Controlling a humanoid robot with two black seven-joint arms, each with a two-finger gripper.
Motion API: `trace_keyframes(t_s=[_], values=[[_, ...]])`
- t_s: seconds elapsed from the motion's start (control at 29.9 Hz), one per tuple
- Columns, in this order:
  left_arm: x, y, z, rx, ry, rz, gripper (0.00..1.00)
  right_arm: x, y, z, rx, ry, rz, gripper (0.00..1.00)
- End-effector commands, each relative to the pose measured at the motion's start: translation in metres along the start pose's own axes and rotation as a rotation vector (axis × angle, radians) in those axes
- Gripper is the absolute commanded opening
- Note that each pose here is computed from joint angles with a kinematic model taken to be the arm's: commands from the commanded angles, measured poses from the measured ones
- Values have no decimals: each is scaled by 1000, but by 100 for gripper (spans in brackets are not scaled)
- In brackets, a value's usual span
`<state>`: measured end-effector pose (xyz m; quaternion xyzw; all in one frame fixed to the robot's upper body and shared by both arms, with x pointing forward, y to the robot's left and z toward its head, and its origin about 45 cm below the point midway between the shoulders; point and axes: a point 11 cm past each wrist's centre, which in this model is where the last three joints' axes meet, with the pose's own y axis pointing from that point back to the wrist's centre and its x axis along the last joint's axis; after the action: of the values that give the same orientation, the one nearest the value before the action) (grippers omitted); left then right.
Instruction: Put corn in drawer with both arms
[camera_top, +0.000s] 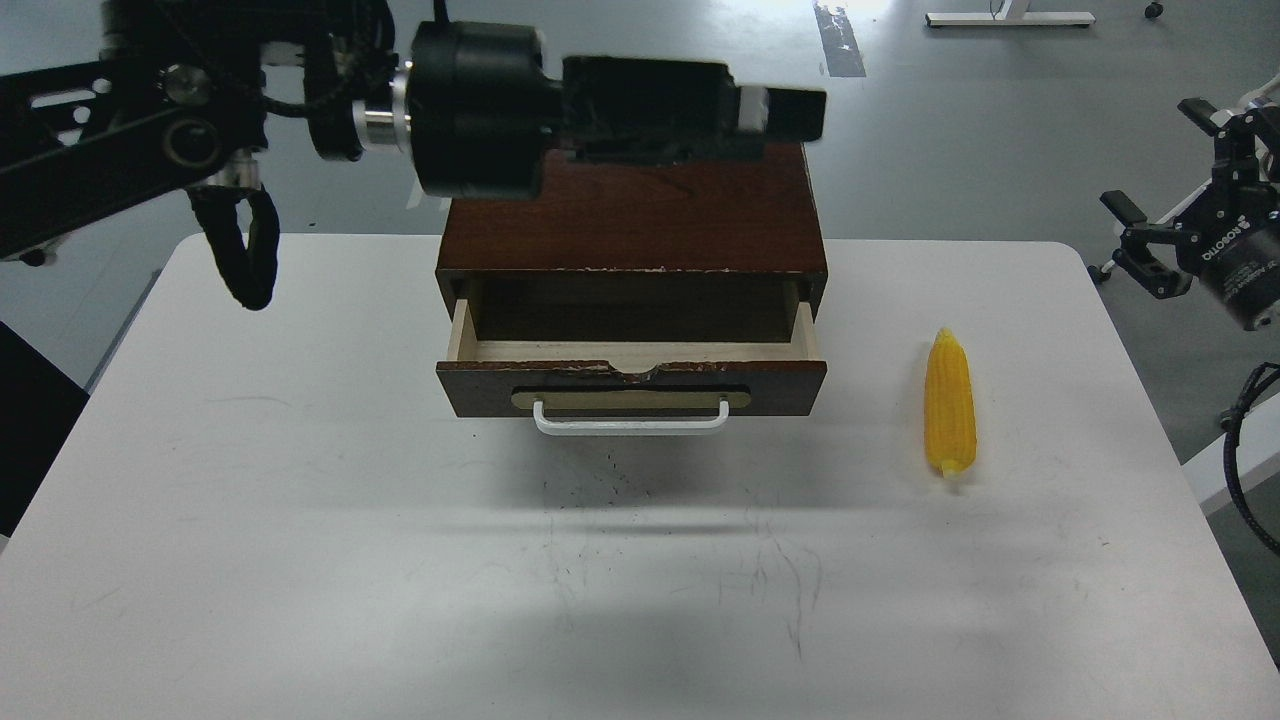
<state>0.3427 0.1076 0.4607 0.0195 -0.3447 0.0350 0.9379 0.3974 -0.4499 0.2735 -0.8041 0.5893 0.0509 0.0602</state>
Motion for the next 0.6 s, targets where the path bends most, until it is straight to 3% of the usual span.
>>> trace_keyframes(t_s=[0.0, 0.33, 0.57], values=[[18, 34, -16, -22, 191, 186, 99, 0, 0, -1, 2, 0, 0, 100], [22, 136, -102, 25, 515, 729, 99, 0, 0, 0, 2, -3, 1, 100], [-5, 180, -149, 29, 717, 933, 99, -2, 0, 4, -3, -10, -1, 100]])
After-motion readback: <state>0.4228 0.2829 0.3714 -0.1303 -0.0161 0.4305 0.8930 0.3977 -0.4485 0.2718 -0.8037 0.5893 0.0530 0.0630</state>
